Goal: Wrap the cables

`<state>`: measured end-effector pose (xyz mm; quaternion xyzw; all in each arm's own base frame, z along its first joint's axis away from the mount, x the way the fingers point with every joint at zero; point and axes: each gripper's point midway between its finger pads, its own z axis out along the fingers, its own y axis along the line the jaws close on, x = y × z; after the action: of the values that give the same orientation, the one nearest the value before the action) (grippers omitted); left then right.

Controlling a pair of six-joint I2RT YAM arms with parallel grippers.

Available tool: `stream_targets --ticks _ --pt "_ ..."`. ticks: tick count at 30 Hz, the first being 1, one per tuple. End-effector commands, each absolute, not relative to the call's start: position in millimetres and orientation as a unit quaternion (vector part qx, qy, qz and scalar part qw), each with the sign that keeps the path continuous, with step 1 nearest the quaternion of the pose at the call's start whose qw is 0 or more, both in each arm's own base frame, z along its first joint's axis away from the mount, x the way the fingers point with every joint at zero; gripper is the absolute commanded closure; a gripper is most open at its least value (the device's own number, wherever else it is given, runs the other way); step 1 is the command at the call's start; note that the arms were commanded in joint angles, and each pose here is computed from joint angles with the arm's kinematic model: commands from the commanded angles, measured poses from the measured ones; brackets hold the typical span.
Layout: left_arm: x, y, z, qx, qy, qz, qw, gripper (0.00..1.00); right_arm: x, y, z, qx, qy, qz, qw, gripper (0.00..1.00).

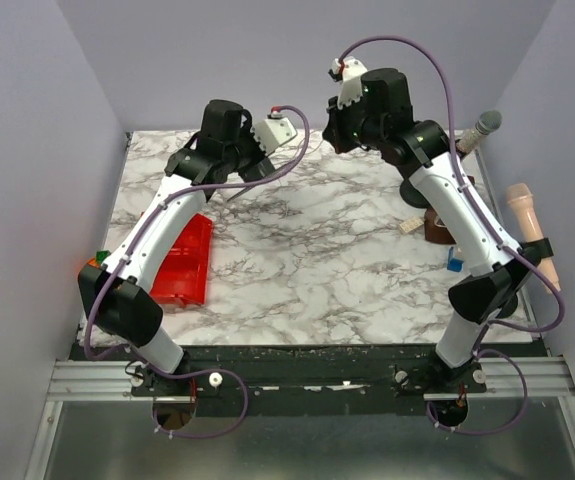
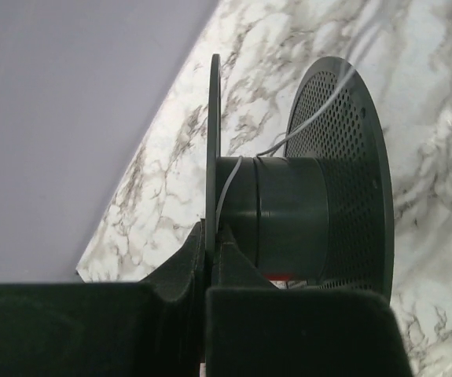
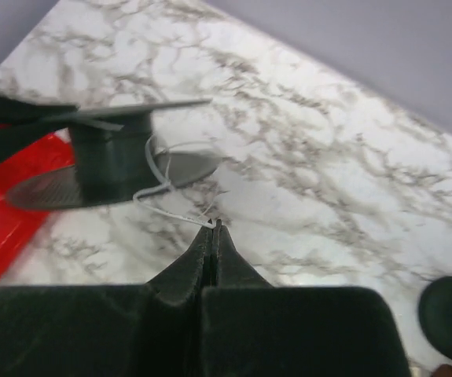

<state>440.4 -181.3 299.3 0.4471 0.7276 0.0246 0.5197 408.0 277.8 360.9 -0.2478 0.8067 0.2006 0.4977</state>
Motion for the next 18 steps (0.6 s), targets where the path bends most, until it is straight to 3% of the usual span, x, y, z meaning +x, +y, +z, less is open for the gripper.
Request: stream_targets --ticks 1,12,16,18 --pt "392 -198 309 0.582 0.666 -0.02 0.466 1.0 460 242 385 -0.234 0.78 0.057 0.577 0.99" --pt "376 -165 301 0.642 0.649 0.047 0.404 1.0 493 181 373 -0.262 0.765 -0.146 0.57 0.99" --pt "407 -153 312 0.575 0.679 0.108 0.443 1.0 483 182 369 -0.269 0.774 -0.122 0.56 0.99" --pt "427 -148 319 0.529 0.689 0.134 0.477 1.0 466 202 366 -0.285 0.784 -0.045 0.549 0.99"
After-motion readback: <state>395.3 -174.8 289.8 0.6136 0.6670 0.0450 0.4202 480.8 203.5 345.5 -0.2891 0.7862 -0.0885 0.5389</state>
